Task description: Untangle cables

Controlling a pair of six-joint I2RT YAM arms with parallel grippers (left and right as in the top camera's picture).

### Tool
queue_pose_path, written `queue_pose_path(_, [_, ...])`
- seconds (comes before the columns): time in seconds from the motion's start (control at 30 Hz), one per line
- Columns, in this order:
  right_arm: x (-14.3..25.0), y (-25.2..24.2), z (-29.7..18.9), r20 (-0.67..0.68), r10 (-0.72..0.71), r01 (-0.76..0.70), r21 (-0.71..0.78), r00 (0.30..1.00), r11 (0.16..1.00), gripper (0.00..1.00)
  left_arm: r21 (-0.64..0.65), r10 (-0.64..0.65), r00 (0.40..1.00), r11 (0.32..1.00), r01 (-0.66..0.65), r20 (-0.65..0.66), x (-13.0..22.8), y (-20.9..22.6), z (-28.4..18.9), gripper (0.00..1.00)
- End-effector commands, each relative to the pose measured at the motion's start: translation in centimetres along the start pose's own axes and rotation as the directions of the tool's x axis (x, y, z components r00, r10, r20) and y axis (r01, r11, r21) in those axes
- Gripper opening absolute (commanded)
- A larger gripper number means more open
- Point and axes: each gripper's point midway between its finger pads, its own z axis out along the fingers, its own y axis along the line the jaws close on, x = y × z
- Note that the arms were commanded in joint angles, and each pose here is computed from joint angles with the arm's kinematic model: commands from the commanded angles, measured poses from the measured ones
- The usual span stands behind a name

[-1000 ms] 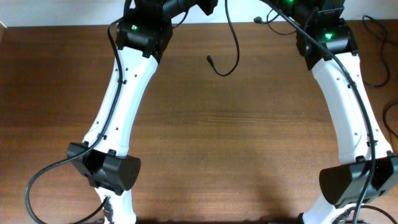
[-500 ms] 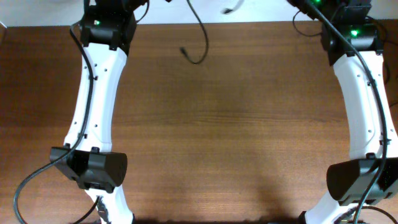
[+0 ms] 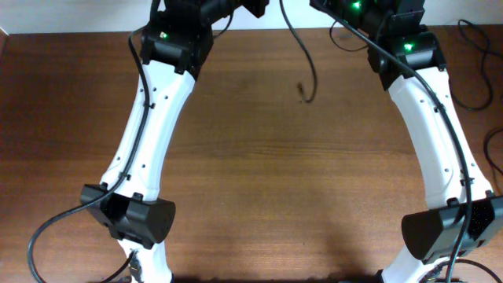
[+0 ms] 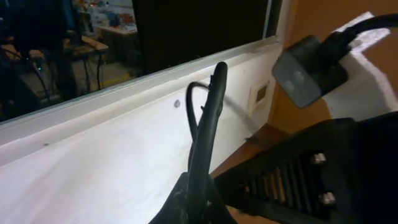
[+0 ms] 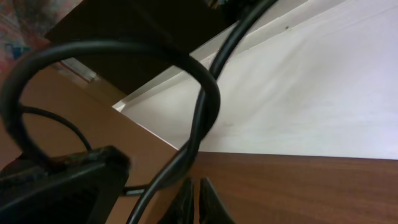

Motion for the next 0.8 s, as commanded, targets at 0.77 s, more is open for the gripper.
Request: queue_pose_path(0.77, [-2.0, 0.6, -0.6, 0.063, -0.046, 0.046, -0.007, 0.997, 0.999, 0.27, 0.050, 0.027, 0.999, 0.998, -0.029, 0.035, -2.5, -2.5, -1.4, 0.00])
